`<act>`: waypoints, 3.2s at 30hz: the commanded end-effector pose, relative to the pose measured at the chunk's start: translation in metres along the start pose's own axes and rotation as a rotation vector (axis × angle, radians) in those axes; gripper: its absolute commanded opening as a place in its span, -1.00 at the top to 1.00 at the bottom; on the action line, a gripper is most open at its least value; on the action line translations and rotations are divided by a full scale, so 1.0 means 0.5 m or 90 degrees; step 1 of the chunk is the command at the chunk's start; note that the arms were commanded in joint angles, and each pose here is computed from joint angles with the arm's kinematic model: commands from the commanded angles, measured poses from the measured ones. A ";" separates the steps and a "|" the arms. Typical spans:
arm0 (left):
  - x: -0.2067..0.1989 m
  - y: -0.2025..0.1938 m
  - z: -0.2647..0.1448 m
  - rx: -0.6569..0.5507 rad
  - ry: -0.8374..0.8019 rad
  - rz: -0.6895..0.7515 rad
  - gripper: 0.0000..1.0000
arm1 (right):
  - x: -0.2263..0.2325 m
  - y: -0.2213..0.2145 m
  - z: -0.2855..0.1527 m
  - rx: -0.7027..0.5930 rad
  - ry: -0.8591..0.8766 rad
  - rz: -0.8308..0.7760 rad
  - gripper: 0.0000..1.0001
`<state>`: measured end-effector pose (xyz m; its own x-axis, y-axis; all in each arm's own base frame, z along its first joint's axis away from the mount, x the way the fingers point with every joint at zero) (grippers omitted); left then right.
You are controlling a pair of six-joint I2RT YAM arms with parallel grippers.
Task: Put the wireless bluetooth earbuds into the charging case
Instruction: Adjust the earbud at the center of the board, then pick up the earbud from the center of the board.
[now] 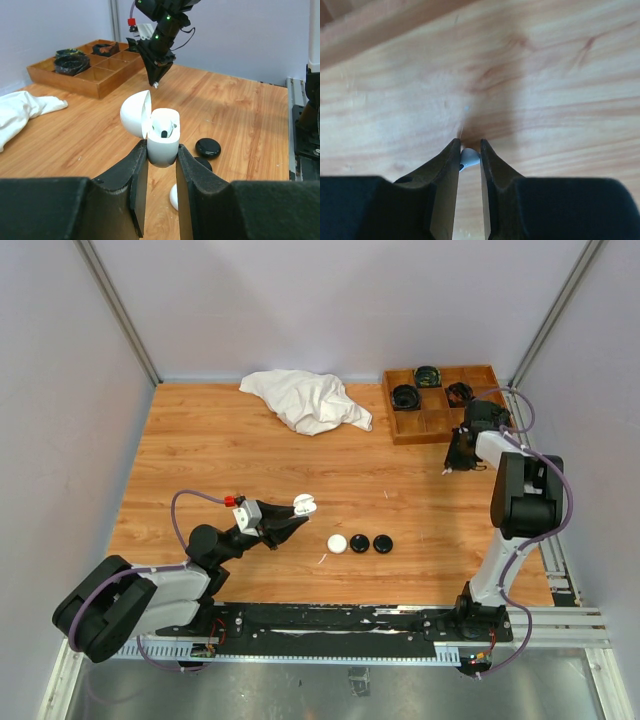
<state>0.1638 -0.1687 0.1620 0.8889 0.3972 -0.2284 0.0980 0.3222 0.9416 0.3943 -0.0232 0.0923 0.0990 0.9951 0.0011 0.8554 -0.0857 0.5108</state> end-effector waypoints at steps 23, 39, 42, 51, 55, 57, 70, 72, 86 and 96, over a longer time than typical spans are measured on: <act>-0.005 0.009 0.013 -0.012 -0.032 0.012 0.99 | 0.038 -0.101 -0.082 0.146 0.056 -0.195 0.26; -0.006 0.010 0.012 -0.011 -0.034 0.013 0.99 | 0.052 -0.043 -0.066 0.152 0.077 -0.230 0.25; -0.006 0.009 0.013 -0.010 -0.034 0.012 0.99 | 0.054 -0.041 -0.060 0.160 0.084 -0.230 0.29; -0.007 0.009 0.014 -0.009 -0.038 0.011 0.99 | 0.056 -0.056 -0.036 0.200 0.093 -0.228 0.34; -0.008 0.011 0.014 -0.011 -0.040 0.012 0.99 | 0.055 -0.061 -0.028 0.209 0.090 -0.226 0.39; -0.008 0.011 0.014 -0.010 -0.040 0.013 0.99 | 0.053 -0.064 -0.025 0.214 0.089 -0.228 0.41; -0.012 0.014 0.013 -0.021 -0.046 0.002 0.99 | 0.064 -0.068 -0.052 0.189 0.096 -0.224 0.58; -0.015 0.017 0.011 -0.029 -0.049 0.003 0.99 | 0.071 -0.063 -0.067 0.166 0.099 -0.223 0.59; -0.015 0.020 0.006 -0.058 -0.042 0.002 1.00 | 0.164 -0.044 -0.211 -0.015 0.146 -0.254 0.63; -0.016 0.033 0.015 -0.074 -0.046 -0.008 0.99 | 0.262 -0.059 -0.361 -0.216 0.204 -0.314 0.63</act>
<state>0.1621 -0.1737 0.1557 0.8883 0.3484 -0.2994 0.1760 0.3439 0.9224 0.3047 0.0968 0.2124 -0.4390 0.8970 -0.0508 0.6540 0.3578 0.6665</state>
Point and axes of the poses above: each gripper's point midway between its finger pads, its own z axis out along the fingers, its own x axis along the line the jaws close on, y = z × x, the point moved 8 cm from there along -z, back along the fingers, and after that the axes turned 13 degrees about -z, right-handed, at the moved point
